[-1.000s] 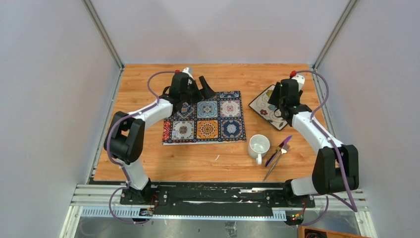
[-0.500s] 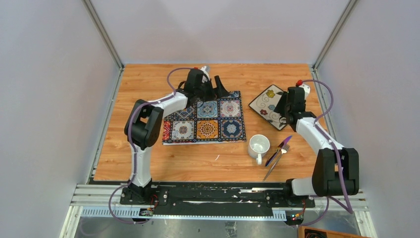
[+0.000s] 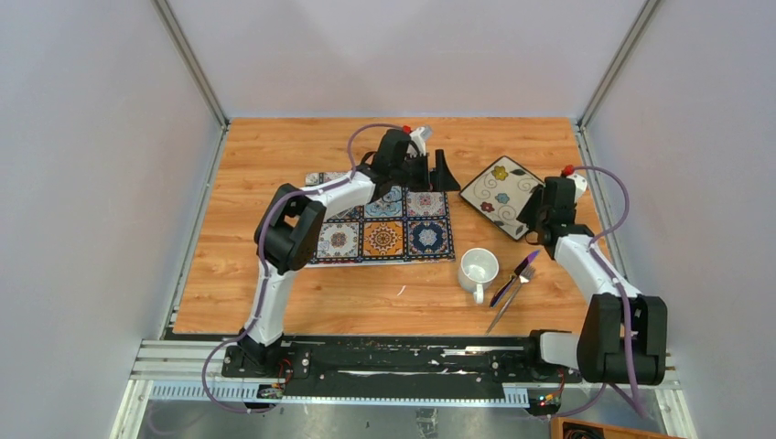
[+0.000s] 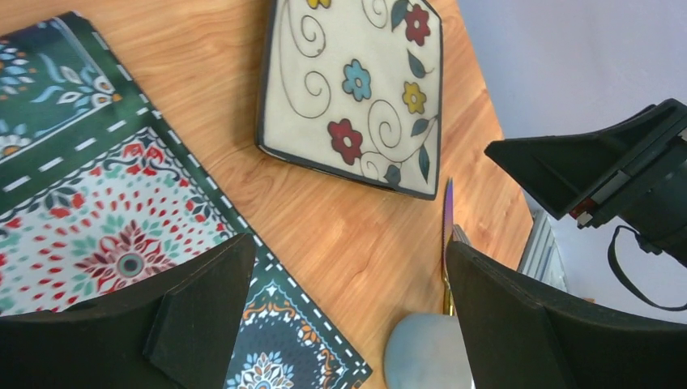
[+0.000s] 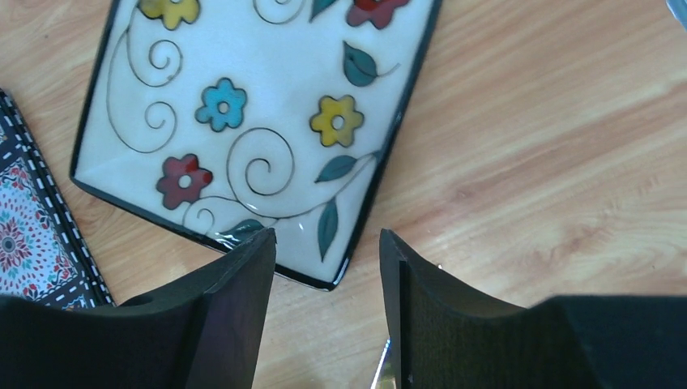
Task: Set the dinner table for one person
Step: Pick up the plate at the center of the board.
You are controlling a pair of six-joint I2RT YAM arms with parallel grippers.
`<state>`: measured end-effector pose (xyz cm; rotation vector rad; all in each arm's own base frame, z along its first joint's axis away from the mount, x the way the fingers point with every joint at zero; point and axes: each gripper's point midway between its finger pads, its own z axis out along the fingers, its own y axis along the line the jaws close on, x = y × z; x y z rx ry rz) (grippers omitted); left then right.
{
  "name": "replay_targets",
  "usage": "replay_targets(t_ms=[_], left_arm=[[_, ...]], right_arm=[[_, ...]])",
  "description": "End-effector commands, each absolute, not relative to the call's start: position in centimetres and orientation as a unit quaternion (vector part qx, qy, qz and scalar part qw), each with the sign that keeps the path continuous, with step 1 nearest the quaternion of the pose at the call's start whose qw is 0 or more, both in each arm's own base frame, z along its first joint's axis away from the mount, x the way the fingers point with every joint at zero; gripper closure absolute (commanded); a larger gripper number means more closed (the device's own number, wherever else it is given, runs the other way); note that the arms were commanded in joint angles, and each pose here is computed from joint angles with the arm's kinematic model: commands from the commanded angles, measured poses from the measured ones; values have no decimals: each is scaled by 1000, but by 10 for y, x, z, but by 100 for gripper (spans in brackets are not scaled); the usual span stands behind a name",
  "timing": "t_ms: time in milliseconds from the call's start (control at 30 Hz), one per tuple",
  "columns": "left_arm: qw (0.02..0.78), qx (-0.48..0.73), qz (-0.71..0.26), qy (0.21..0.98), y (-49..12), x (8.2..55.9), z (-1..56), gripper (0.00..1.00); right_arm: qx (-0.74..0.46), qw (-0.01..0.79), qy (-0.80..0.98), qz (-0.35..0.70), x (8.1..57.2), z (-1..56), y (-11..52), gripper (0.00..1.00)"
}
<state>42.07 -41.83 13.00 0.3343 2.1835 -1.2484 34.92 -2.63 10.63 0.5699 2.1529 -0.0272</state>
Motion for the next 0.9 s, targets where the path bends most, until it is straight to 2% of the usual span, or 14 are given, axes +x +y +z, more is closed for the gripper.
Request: replay_targets(t_ms=[0,233,867], left_arm=[[281,153,-489,811,-434,416,125,7],[270,167,-498,807,-447,414,116,7],[248,173,-520,799,-470,420,94,7]], right_arm=[[259,439,860,-4,334,100,-35,44],[276,447,851,25,320,93,-36,34],[302,451,827,145,322,75,-22,37]])
